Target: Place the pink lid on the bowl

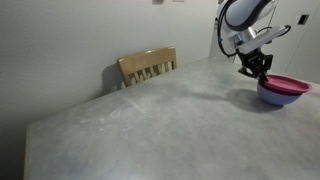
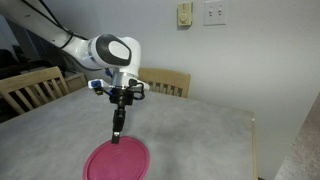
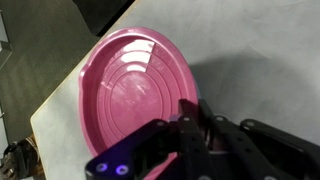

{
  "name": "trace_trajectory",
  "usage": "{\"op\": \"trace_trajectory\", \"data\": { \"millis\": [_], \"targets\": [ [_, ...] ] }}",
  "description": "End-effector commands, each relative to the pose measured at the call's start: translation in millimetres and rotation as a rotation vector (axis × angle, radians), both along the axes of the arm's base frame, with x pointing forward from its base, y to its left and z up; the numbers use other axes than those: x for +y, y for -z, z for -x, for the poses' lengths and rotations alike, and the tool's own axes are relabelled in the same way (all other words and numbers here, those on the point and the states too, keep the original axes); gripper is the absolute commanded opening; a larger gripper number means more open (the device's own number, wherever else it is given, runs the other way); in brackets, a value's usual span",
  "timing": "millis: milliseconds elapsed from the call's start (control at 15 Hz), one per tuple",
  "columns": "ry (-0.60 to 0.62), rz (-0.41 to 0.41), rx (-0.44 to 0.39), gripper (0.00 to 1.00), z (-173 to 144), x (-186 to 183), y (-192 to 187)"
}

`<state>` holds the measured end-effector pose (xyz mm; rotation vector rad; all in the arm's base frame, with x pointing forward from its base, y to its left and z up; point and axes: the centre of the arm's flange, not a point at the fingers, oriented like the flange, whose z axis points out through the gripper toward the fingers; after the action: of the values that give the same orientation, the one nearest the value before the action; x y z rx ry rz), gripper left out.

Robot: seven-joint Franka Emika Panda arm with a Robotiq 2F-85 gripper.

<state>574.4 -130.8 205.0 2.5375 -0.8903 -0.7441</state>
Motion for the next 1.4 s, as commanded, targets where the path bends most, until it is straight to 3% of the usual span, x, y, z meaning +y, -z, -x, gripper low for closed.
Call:
{"op": "trace_trajectory", "data": {
  "millis": [0,267,533,933,1333],
  "targets": [
    [0.004,0.015,-0.01,0.43,-7,-2,-1],
    [-0.003,0.02,-0.034,0.72,-7,0,-13],
    [-0.048,-0.006,-0.108,0.98,1,12,-53],
    [-0.008,-0.075,-0.19,1.0,7,25,-130],
    [0.008,-0.18,-0.253,1.0,12,34,-180]
  ]
}}
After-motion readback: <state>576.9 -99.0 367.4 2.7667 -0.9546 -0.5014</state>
